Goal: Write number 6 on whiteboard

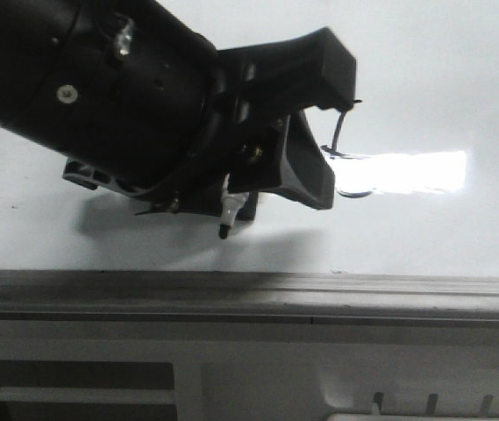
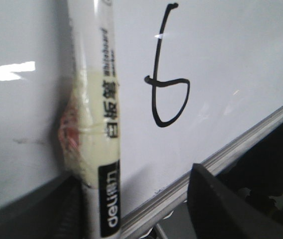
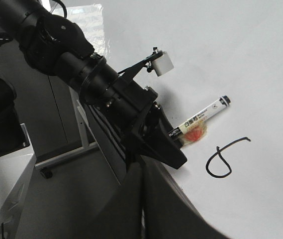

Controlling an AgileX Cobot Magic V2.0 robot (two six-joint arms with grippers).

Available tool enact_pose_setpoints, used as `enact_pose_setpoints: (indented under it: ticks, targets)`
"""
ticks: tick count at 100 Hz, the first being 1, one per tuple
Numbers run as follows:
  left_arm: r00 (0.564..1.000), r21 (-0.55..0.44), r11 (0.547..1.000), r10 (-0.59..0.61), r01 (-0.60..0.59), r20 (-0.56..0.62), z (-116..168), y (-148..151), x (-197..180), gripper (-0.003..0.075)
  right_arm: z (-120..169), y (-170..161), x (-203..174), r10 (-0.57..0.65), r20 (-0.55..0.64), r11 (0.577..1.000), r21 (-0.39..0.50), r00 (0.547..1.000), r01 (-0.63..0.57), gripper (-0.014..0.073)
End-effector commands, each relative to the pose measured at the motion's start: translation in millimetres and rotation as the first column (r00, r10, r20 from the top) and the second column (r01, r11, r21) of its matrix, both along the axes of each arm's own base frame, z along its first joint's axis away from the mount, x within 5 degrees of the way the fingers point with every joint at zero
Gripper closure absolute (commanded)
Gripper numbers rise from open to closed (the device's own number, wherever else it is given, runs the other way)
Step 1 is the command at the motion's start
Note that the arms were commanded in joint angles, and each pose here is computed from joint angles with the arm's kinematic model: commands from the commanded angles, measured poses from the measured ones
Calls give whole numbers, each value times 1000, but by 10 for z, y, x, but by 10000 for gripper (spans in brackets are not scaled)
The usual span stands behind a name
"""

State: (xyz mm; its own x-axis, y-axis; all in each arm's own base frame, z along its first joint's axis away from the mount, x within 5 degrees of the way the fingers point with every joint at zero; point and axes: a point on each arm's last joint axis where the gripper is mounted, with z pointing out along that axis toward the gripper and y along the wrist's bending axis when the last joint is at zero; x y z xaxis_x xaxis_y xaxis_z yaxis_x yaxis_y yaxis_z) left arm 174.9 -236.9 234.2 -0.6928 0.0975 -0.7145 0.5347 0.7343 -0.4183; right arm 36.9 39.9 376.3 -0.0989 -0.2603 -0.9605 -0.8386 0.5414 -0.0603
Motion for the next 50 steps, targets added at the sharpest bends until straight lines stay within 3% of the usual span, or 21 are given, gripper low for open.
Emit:
enact_pose_setpoints:
  ticks: [1, 33, 50]
  targets:
    - [954, 96, 956, 264, -279, 142, 58, 281, 249, 228, 144, 6, 6, 0, 62, 998, 66, 998, -5, 658]
    - [938, -153, 974, 204, -166, 281, 824, 560, -75, 233, 89, -13, 12, -14, 27, 1000, 15, 1000, 14, 659]
    - [898, -193, 963, 249, -190, 362, 986, 820, -222, 331, 91, -30, 10, -18, 33, 1000, 17, 999, 18, 658]
